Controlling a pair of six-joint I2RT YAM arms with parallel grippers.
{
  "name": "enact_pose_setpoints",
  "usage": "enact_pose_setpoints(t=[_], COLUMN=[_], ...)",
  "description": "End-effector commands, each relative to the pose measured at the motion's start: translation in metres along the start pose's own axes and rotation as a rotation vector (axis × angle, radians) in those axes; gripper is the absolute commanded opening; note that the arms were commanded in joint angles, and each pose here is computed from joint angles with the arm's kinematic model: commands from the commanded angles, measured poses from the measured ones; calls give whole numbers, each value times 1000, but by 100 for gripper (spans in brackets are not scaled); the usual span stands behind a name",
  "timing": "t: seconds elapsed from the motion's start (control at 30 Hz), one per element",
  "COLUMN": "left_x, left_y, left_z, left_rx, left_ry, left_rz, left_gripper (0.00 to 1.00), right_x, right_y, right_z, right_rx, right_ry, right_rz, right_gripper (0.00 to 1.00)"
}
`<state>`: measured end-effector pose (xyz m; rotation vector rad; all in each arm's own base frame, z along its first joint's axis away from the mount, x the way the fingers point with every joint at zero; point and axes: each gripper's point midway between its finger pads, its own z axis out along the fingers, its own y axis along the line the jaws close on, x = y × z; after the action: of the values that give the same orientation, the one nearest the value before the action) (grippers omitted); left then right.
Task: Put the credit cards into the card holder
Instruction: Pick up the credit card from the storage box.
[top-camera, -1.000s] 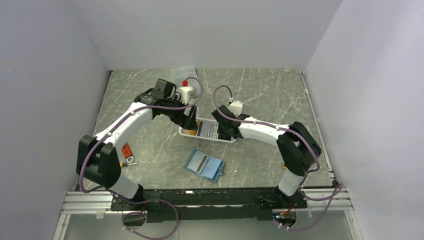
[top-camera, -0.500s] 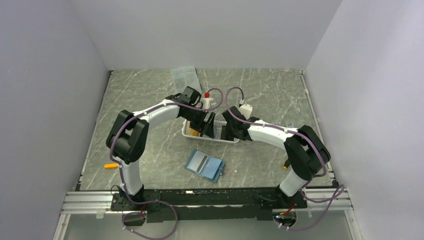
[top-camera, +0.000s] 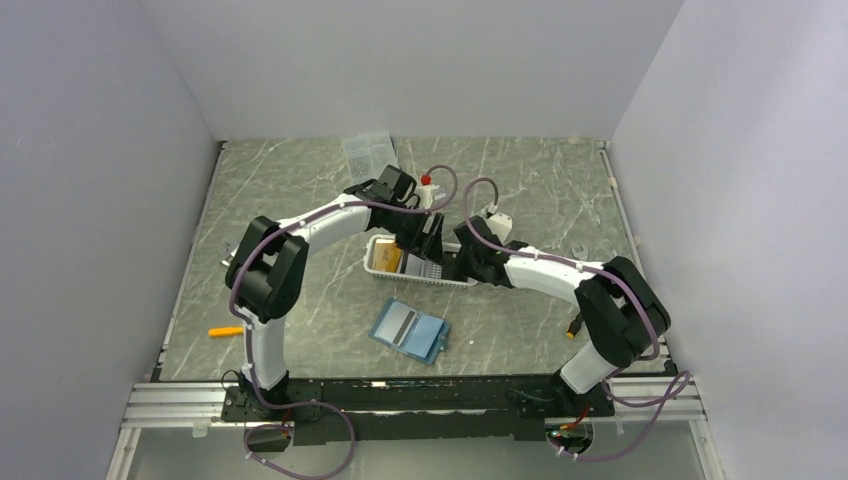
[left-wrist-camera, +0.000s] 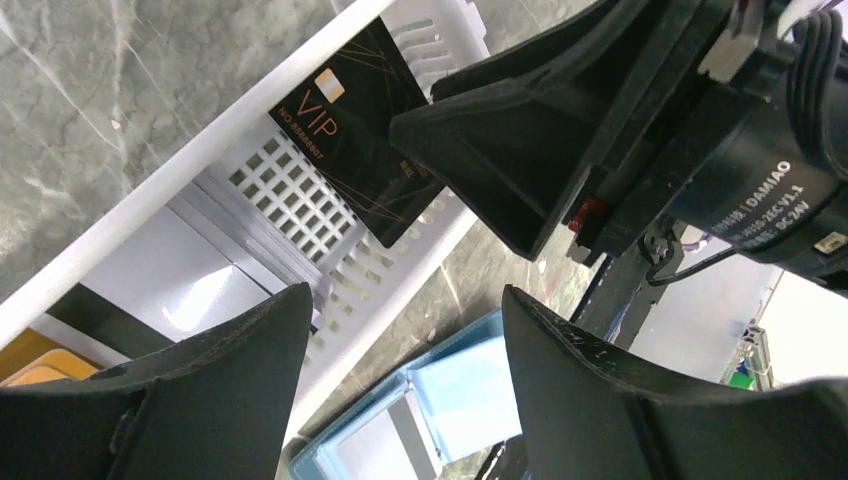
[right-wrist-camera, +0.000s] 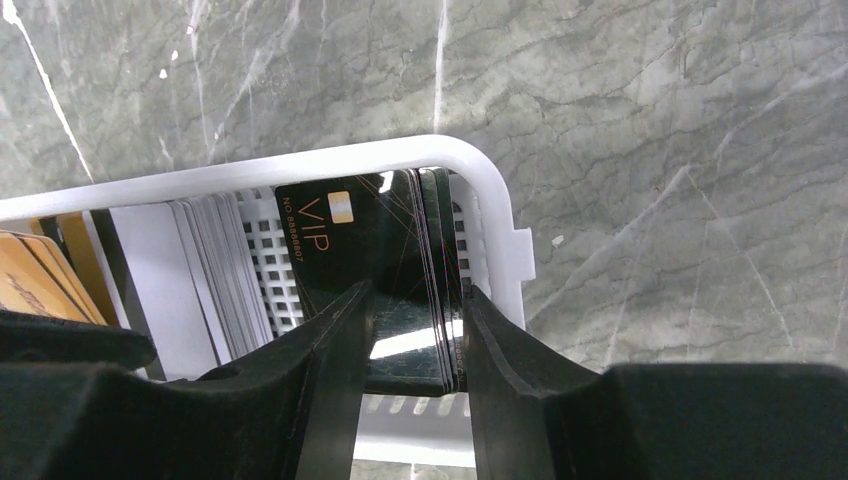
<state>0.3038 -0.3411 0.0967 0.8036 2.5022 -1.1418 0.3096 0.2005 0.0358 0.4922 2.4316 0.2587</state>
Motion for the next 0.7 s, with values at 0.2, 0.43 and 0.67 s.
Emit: enact_pose_setpoints(t=[0.2,0.43,0.67], left_x=[3,-8,-24], left_y=[-7,-20,-5], left_z=[-21,-55,-103], left_rx=[-156,-245,-473], left_ry=[61,8,-39], left_rz=[73,199,328], left_gripper=[71,97,99], right_x=[-4,-3,-5], right_y=[3,2,5], right_z=[2,3,4], right_rx=[-51,-64,-73], right_ry=[-6,1,0], right_rz=[52,60,59], right_gripper=[36,26,24])
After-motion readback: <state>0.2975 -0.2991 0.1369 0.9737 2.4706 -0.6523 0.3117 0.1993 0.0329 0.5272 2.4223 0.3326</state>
